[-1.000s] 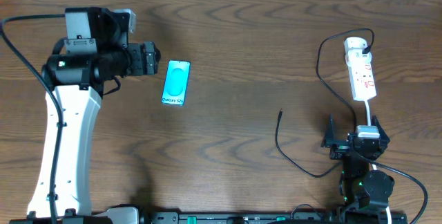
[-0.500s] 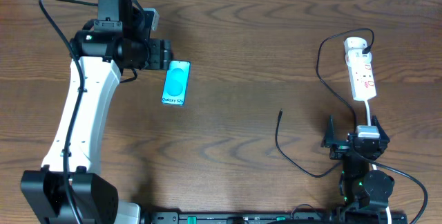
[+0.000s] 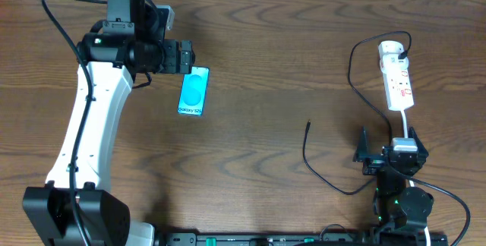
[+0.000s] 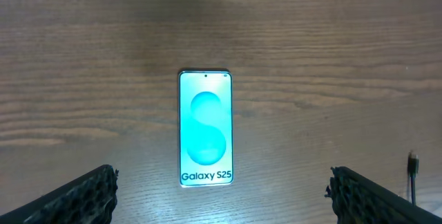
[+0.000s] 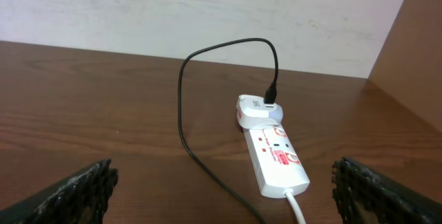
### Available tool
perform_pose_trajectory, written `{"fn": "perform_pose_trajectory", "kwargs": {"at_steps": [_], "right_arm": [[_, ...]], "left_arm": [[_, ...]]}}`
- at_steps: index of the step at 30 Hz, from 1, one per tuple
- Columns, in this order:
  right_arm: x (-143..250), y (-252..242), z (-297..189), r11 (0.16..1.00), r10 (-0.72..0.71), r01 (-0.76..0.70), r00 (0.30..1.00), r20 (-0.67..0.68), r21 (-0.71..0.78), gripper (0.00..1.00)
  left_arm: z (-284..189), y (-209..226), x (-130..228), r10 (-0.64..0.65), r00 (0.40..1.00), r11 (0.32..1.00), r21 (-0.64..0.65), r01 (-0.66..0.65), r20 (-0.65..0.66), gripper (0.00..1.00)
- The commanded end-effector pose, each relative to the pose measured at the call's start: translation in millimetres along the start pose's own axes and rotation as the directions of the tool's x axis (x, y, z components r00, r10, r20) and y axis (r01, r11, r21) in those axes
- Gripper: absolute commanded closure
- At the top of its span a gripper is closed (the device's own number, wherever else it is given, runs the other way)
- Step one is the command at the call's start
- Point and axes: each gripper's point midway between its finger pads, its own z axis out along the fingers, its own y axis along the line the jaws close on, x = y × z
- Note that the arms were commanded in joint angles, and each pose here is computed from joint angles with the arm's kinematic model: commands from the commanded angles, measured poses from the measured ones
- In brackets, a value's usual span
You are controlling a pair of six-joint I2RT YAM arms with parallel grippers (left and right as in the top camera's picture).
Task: Plug charger to phone and switch on socket
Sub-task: 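Move the left gripper forward over the Galaxy S25 phone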
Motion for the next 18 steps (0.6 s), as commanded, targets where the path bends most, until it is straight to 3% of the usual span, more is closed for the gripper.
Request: {"fn": "perform_pose_trajectory", "kwargs": {"at_steps": [1, 18], "right_arm": [[0, 5, 0, 1.0, -0.012, 0.012, 1.0, 0.002, -0.024, 0.01], [0, 5, 0, 1.0, -0.012, 0.012, 1.0, 0.002, -0.024, 0.01]], "left_arm": [[0, 16, 1, -0.115, 0.993, 0.988, -0.107, 0.114, -0.008, 0.02], [91, 11, 27, -0.136, 0.934, 0.984, -0.157, 0.088, -0.329, 0.02]]}}
